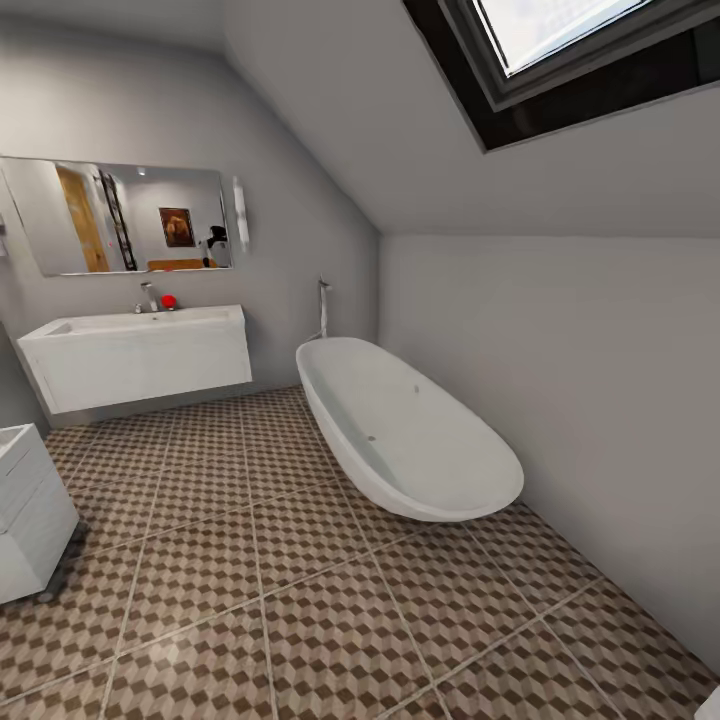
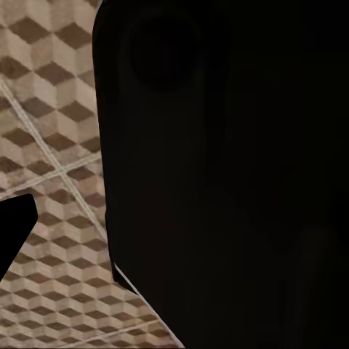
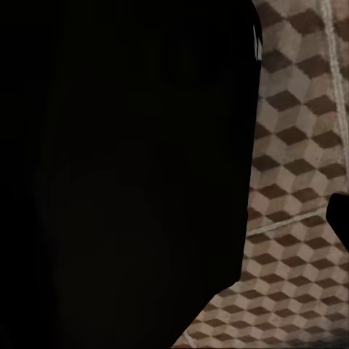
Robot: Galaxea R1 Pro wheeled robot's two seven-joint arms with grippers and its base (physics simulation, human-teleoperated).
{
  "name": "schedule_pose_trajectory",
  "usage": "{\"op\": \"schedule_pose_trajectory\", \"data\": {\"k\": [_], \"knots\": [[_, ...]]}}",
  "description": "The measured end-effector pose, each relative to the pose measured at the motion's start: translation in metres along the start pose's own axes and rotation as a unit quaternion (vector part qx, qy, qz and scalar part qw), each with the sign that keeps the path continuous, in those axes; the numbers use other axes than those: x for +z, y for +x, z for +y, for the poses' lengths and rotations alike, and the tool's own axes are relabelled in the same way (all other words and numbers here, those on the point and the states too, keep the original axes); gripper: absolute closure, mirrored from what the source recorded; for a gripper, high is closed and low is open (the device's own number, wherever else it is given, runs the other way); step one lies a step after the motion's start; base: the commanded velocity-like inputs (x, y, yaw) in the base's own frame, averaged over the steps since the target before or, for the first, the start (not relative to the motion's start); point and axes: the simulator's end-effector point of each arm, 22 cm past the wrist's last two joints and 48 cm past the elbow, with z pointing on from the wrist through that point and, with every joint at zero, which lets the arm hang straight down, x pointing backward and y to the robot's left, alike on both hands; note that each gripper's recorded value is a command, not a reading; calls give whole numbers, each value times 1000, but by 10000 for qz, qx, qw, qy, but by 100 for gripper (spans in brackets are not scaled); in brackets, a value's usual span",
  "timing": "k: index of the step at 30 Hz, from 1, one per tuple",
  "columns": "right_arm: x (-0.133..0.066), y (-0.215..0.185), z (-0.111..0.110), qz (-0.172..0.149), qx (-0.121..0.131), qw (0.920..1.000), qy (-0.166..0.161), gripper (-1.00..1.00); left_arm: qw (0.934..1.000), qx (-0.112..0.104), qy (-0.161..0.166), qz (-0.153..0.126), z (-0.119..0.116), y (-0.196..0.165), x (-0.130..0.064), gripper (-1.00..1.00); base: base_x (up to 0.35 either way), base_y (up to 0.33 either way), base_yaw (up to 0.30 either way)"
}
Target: Take the four mousetraps from the cabinet in the bathroom and place them on the bathroom floor. Make sure all four end up on the same floor surface, and ensure that at least two of them are either under or directly next to the same bathroom sink.
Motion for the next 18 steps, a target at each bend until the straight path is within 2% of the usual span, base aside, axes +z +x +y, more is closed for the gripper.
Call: {"op": "schedule_pose_trajectory", "data": {"k": [5, 9, 18], "knots": [[0, 1, 1, 54, -63, 10000, -12, -100, 9997, -58, 183, 118, -19, 7, 0, -100, 0, 0, 0], [0, 1, 0, 56, -70, 10000, -4, -100, 9997, -64, 183, 125, -19, 7, 0, -100, 0, 0, 0], [0, 0, 1, 39, -45, 10000, 3, -100, 9995, -165, 162, -223, -16, -17, -1, -100, 0, 0, 0]]}}
